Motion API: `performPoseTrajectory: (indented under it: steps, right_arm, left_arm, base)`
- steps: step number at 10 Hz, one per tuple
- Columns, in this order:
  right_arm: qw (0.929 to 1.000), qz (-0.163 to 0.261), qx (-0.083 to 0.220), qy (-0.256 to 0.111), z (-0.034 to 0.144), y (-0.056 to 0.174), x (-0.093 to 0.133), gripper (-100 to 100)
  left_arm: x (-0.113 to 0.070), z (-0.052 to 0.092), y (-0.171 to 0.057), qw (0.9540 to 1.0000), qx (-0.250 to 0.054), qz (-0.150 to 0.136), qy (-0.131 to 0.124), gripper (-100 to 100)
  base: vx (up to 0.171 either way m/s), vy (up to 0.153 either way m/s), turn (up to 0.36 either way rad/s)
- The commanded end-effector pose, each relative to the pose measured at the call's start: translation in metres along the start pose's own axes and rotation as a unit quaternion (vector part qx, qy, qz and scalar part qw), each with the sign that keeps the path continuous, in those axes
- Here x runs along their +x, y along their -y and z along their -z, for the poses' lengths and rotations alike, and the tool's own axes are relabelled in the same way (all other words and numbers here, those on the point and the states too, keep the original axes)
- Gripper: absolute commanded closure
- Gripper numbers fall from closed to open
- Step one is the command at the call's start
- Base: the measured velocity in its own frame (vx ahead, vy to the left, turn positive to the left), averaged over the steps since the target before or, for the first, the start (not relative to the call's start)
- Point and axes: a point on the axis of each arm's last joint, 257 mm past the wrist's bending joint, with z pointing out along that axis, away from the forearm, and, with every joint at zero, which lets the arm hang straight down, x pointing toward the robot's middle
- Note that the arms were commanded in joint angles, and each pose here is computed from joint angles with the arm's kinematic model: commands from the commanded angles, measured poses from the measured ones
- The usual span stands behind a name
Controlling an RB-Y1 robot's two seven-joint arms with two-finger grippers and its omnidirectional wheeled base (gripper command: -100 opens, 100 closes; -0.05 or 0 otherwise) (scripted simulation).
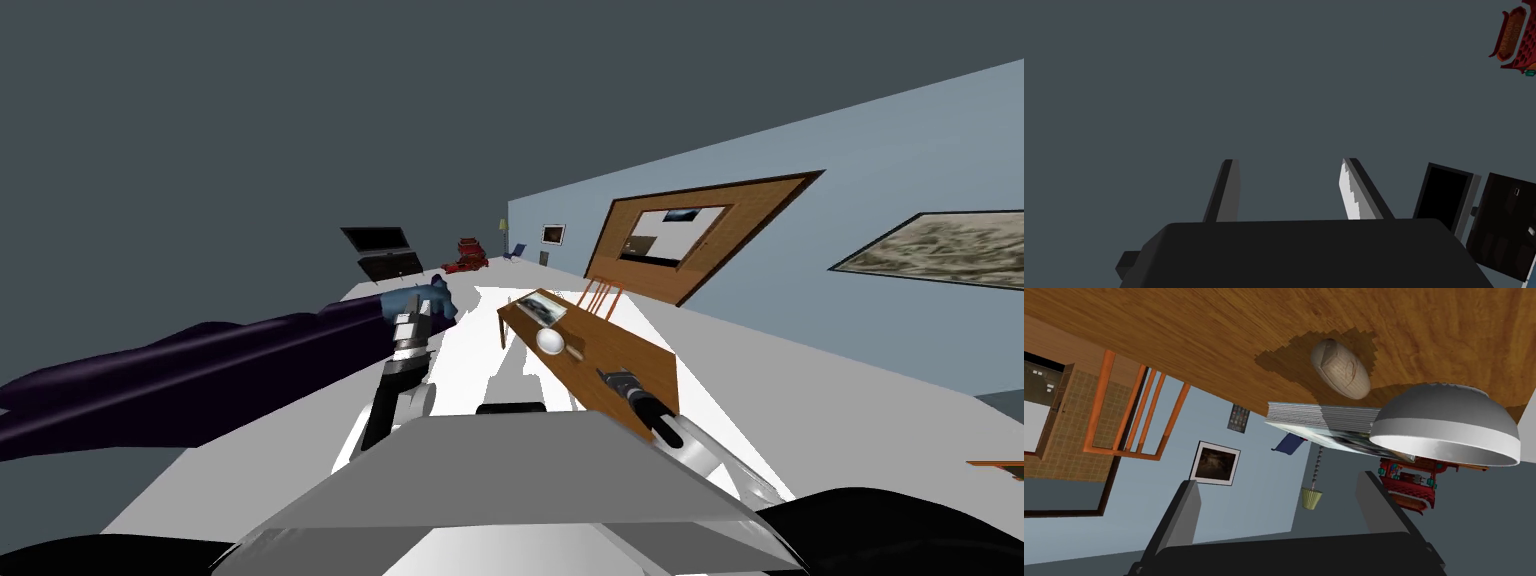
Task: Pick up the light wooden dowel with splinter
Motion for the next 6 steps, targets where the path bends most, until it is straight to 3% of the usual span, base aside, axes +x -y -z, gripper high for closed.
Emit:
performPoseTrajectory:
  steps: [1,2,4,5,6]
  right_arm:
    - [0.9978,0.045,0.015,-0.047,0.007,0.015,0.042,-100]
    - [0.9976,0.046,0.016,-0.049,0.008,0.016,0.044,-100]
    - [0.9896,0.094,0.03,-0.105,0.019,0.04,0.088,-100]
    - [0.9896,0.094,0.03,-0.105,0.019,0.04,0.088,-100]
    - [0.9841,0.115,0.036,-0.131,0.027,0.051,0.109,-100]
  left_arm:
    - [0.0,0.0,0.0,1.0,0.0,0.0,0.0,0]
    - [0.0,0.0,0.0,1.0,0.0,0.0,0.0,0]
    - [0.0,0.0,0.0,1.0,0.0,0.0,0.0,0]
    - [0.0,0.0,0.0,1.0,0.0,0.0,0.0,0]
    - [0.0,0.0,0.0,1.0,0.0,0.0,0.0,0]
  base:
    - [0.169,0.08,0.251]
    - [0.127,0.052,0.032]
    - [0.128,0.059,0.194]
    - [0.118,0.052,0.083]
    - [0.119,0.053,0.1]
